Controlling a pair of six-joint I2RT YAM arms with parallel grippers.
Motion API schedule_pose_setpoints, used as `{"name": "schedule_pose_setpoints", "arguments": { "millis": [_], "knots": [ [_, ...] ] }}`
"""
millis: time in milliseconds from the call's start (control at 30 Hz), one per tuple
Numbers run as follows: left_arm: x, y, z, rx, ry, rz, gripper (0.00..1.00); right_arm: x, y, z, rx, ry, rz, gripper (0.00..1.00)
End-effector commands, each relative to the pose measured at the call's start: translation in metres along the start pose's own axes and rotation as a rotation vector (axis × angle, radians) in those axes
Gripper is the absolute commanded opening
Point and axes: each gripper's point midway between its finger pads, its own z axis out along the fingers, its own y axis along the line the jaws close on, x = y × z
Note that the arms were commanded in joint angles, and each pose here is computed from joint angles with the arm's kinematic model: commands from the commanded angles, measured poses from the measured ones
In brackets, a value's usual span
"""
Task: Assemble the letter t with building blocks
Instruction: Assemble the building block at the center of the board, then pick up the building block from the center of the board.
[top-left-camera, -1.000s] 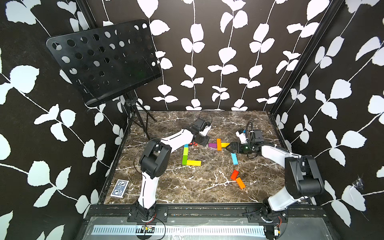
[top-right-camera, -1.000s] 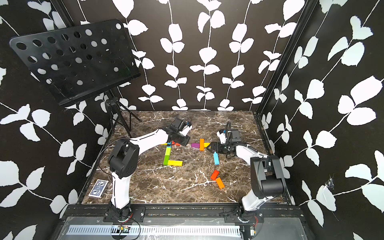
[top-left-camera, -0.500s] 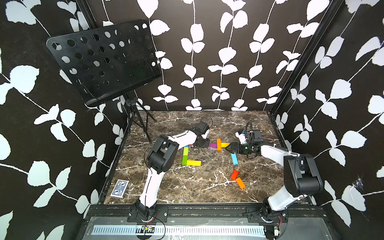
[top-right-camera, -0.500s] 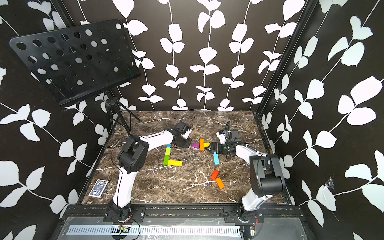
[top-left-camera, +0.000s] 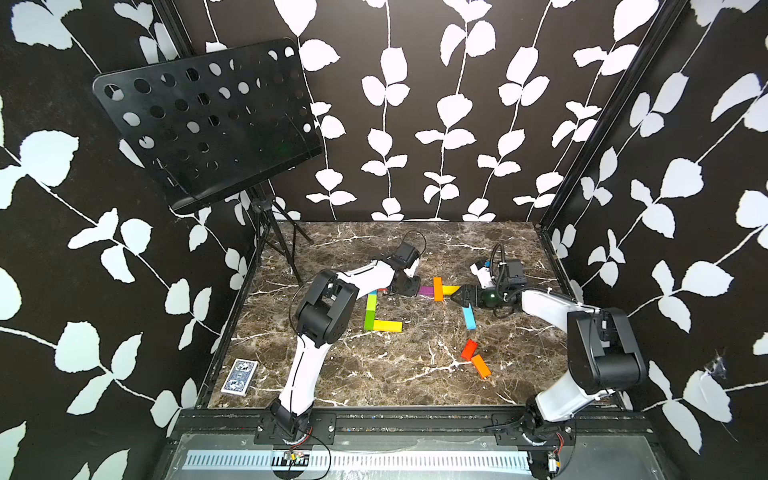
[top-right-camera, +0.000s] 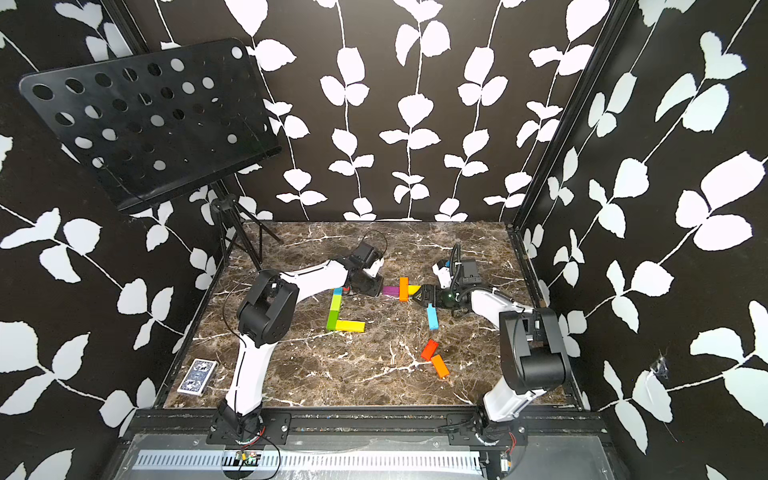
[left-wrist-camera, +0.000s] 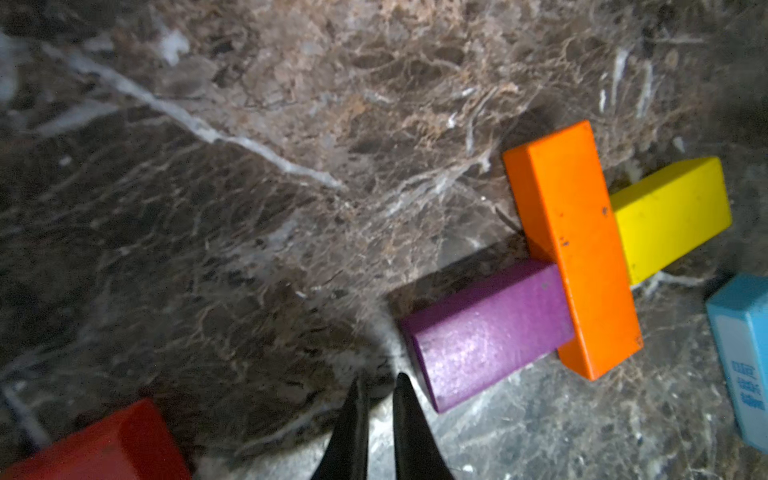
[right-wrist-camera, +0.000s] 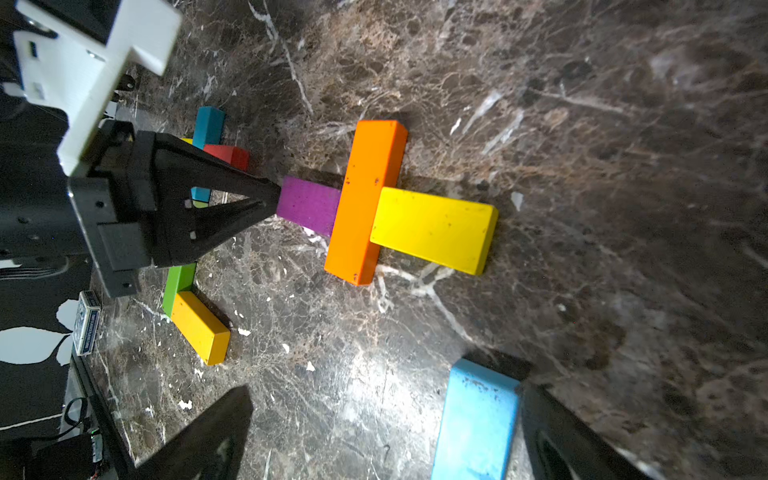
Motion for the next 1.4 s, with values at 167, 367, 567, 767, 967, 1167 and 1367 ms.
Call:
{"name": "schedule_pose_setpoints", "arguments": {
  "millis": [167, 367, 567, 767, 967, 1167, 1367],
  "knots": [
    [0.006, -0.009, 0.003, 0.013, 0.032, 0.005, 0.17, -0.010, 0.005, -0.003, -0.023, -0.026, -0.029, 0.99],
    [0.009, -0.001, 0.002, -0.035, 0.043, -0.005, 0.18, -0.009, 0.006, -0.003, -0.024, -0.024, -0.030, 0.99],
    [0.001, 0.015, -0.003, -0.124, 0.020, 0.017, 0.23, -0.010, 0.005, -0.004, -0.017, -0.027, -0.032, 0.99],
    [-0.032, -0.001, -0.033, -0.066, -0.095, 0.138, 0.35, -0.019, 0.011, -0.026, 0.042, -0.086, -0.077, 0.96],
    [-0.054, -0.024, -0.083, -0.009, -0.251, 0.220, 0.43, -0.010, 0.020, -0.055, 0.194, -0.119, -0.144, 0.94],
    [-0.033, -0.057, -0.116, 0.064, -0.332, 0.327, 0.99, 0.031, 0.016, -0.044, 0.259, -0.020, -0.059, 0.76],
    [0.016, -0.073, -0.125, 0.054, -0.275, 0.469, 0.99, 0.060, 0.019, -0.041, 0.290, -0.020, -0.016, 0.63]
  ]
}}
